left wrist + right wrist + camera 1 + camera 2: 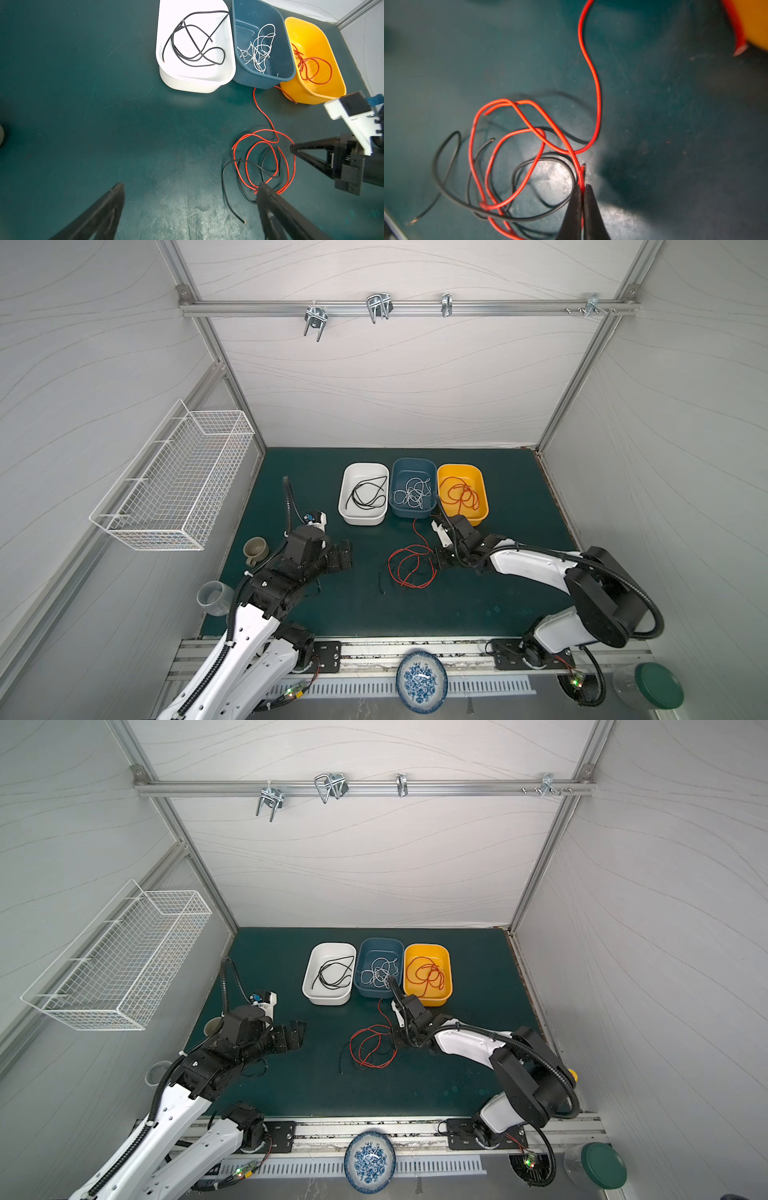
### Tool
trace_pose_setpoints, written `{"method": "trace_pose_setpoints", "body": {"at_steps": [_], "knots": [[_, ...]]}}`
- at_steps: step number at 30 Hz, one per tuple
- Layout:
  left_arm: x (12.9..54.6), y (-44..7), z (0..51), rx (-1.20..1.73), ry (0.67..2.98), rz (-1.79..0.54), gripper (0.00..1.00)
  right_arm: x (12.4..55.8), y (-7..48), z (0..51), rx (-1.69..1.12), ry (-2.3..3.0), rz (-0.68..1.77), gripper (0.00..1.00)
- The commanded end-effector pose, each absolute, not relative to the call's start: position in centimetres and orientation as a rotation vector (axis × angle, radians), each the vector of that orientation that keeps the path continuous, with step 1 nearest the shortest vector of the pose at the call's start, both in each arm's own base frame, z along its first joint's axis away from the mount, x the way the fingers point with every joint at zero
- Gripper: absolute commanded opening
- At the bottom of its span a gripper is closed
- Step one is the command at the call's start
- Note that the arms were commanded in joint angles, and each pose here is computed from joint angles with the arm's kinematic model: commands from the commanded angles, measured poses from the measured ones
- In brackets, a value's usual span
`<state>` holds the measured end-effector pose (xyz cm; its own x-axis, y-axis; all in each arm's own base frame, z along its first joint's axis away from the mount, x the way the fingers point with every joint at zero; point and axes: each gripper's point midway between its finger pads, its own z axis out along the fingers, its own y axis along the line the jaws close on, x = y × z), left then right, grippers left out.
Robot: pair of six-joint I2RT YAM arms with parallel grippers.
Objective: Untangle the cables
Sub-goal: 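Lower the right gripper and grasp a red wire end in the pile, then lift the red wire up out of the pile with the right gripper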
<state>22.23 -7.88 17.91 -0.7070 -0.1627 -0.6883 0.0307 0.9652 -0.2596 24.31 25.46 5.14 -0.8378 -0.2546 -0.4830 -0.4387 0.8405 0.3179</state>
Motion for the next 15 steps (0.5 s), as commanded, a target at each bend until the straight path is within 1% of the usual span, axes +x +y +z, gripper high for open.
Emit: {"method": "trace_pose_setpoints", "body": {"at_steps": [1, 7, 15], "knots": [[22.8, -8.3, 19.0, -0.068, 2.285, -0.346, 1.00, 24.3, 24.7, 6.2, -0.508, 2.562, 0.568, 0.00], [22.7, -8.4, 19.1, -0.064, 2.281, -0.351, 1.00, 24.2, 24.1, 8.4, -0.509, 2.519, 0.557, 0.00], [22.7, -8.5, 19.0, -0.060, 2.284, -0.356, 1.00, 24.2, 23.4, 14.6, -0.494, 2.392, 0.581, 0.00]]}}
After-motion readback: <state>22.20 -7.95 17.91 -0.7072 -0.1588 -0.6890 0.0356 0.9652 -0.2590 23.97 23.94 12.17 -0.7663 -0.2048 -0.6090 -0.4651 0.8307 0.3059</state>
